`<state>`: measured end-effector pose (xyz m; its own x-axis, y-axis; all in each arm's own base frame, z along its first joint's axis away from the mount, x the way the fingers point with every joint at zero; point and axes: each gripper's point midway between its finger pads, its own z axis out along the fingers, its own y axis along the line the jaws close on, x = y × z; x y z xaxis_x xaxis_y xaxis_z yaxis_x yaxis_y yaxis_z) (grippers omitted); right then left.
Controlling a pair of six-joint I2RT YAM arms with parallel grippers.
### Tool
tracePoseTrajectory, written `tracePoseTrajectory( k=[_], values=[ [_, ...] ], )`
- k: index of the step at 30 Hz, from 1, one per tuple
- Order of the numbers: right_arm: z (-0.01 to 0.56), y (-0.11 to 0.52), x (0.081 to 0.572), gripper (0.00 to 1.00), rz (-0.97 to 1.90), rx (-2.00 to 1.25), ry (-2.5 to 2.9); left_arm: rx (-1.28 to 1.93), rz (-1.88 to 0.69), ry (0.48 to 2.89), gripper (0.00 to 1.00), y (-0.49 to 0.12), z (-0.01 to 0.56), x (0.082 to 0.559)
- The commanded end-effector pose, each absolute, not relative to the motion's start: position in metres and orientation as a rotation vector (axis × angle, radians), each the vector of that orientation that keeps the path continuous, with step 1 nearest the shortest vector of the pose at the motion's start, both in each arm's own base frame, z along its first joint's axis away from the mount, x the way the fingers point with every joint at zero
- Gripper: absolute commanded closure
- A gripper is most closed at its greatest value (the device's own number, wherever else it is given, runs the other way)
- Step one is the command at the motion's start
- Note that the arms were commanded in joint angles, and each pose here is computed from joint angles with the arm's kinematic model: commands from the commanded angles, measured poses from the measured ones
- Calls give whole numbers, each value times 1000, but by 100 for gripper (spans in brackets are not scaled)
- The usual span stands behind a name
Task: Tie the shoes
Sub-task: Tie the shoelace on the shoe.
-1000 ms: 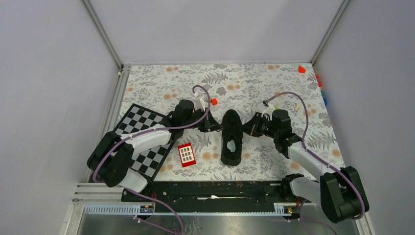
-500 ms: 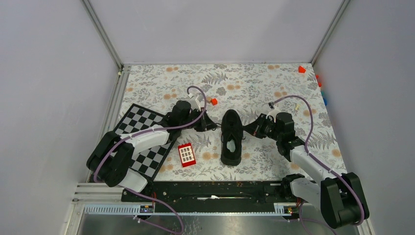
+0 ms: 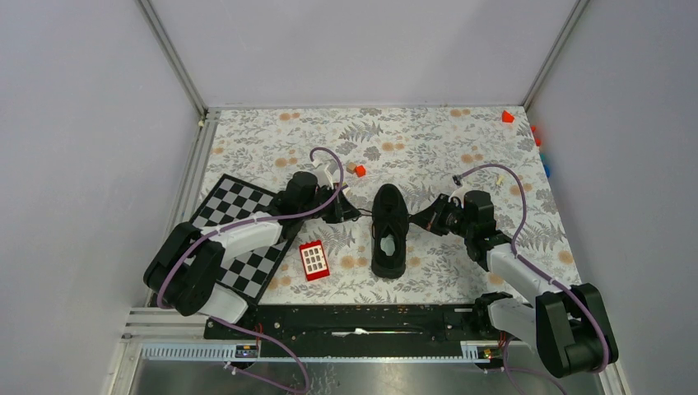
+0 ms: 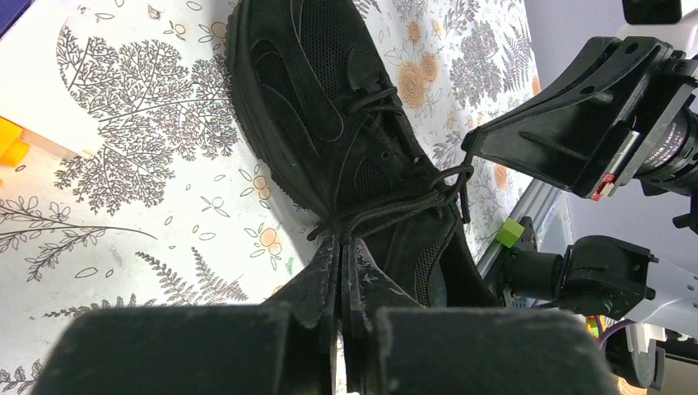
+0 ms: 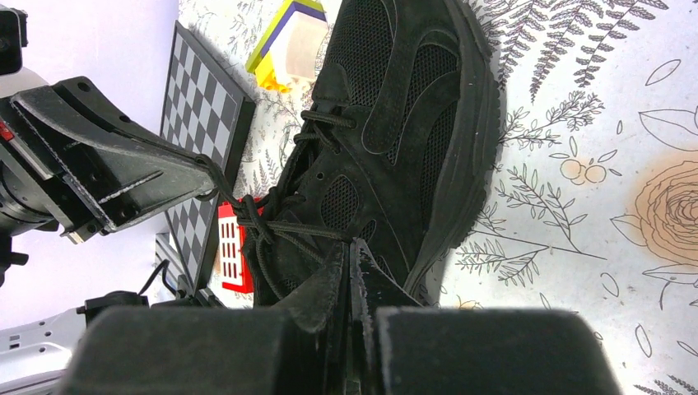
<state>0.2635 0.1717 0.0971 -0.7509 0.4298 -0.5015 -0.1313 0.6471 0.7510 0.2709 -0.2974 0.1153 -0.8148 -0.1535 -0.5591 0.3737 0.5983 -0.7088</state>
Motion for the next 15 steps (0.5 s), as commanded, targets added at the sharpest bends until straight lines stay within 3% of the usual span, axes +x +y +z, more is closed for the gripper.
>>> tracePoseTrajectory(
  k=[1,15],
  values=[
    [104,170,272,100,1070,224,2144,159,-1131,2189,100,-287,123,279],
    [108,169,278,100,1060,229,2135,187,-1136,2171,100,-281,132,276]
  ],
)
